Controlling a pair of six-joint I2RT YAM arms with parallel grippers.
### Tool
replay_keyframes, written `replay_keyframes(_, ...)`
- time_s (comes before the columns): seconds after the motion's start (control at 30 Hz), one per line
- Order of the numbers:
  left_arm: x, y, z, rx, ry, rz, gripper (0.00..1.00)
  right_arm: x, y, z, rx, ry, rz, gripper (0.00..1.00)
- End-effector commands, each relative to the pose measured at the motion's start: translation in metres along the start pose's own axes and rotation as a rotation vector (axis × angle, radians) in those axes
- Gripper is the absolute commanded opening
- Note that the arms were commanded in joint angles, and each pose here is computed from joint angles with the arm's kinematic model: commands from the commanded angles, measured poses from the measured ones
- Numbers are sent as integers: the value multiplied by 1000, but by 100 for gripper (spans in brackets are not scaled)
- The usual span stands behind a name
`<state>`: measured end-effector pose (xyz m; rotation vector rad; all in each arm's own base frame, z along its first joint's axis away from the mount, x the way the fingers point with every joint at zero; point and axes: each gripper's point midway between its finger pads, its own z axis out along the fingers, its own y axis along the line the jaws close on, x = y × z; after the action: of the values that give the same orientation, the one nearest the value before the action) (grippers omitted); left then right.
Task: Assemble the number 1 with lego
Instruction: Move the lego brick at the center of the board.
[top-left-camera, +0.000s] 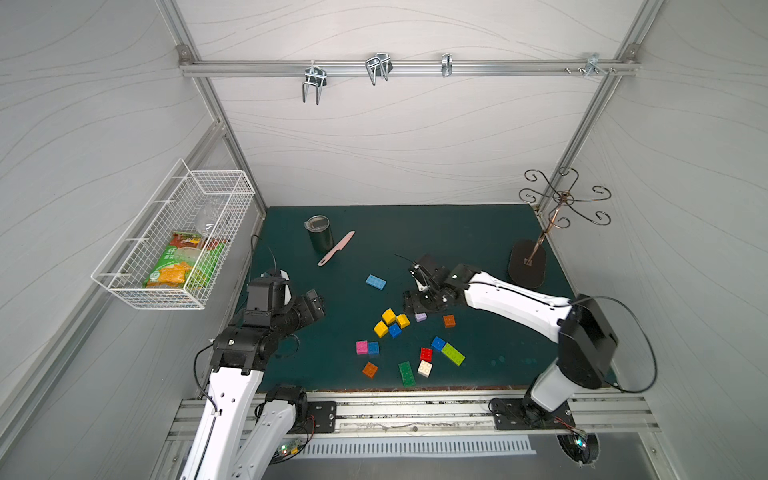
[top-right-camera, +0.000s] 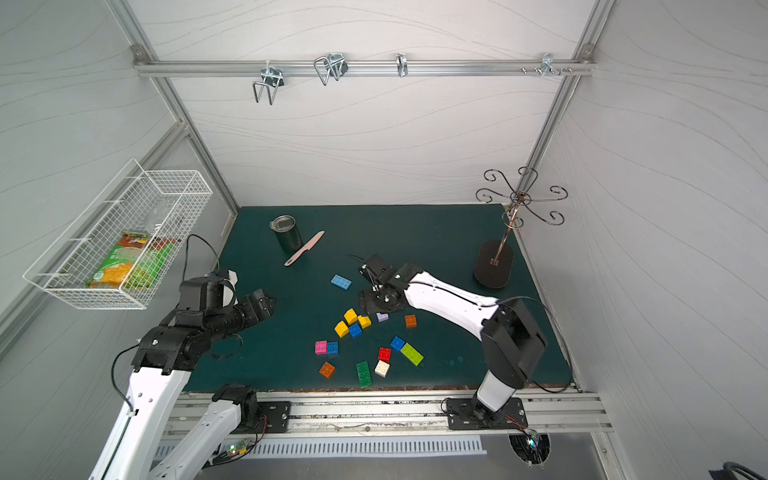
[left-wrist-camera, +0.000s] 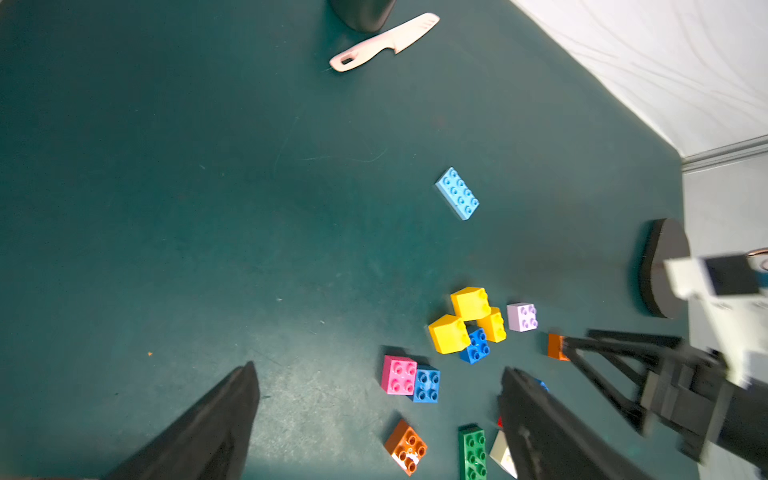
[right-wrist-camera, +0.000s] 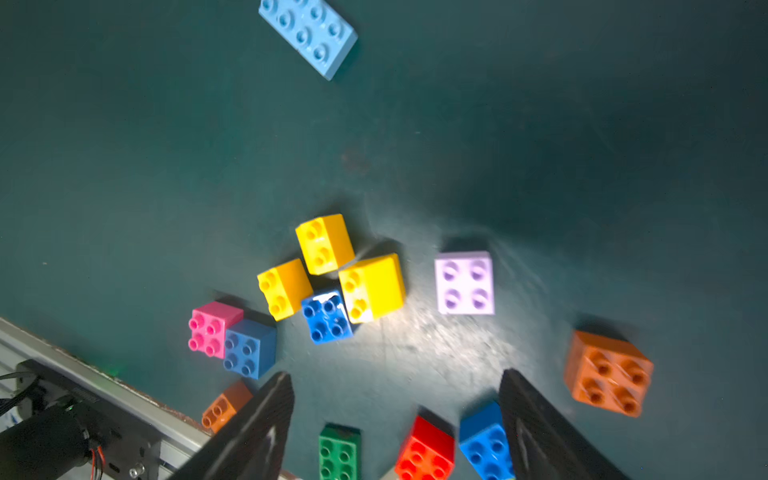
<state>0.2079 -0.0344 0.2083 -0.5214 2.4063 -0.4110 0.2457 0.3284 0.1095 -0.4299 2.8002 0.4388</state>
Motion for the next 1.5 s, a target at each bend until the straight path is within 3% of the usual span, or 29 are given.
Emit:
replay_keyframes(0.0,-8,-11,2,51,-23,13,92,-7,6,5,62,38,13,78)
replay_keyframes(0.17,-9,-13,-1,69,-39,14,90,-13,23,25,106,37,-12,83)
replay_keyframes(0.37,-8,-14,-1,75,-41,12,89,-50,35,53,160,50,-32,84)
replay_keyframes(0.57,-8,-13,1,72,-35,9,88,-83,41,77,186,32,73,99)
replay_keyframes(0.87,-7,-15,2,80,-31,10,88,-118,45,107,196,-55,184,99)
replay_keyframes(1.17,-6,-17,0,93,-36,19,89,-131,29,120,304,-115,117,99)
replay_keyframes(1.47,-6,-17,1,88,-31,17,89,-133,37,137,241,-82,61,99)
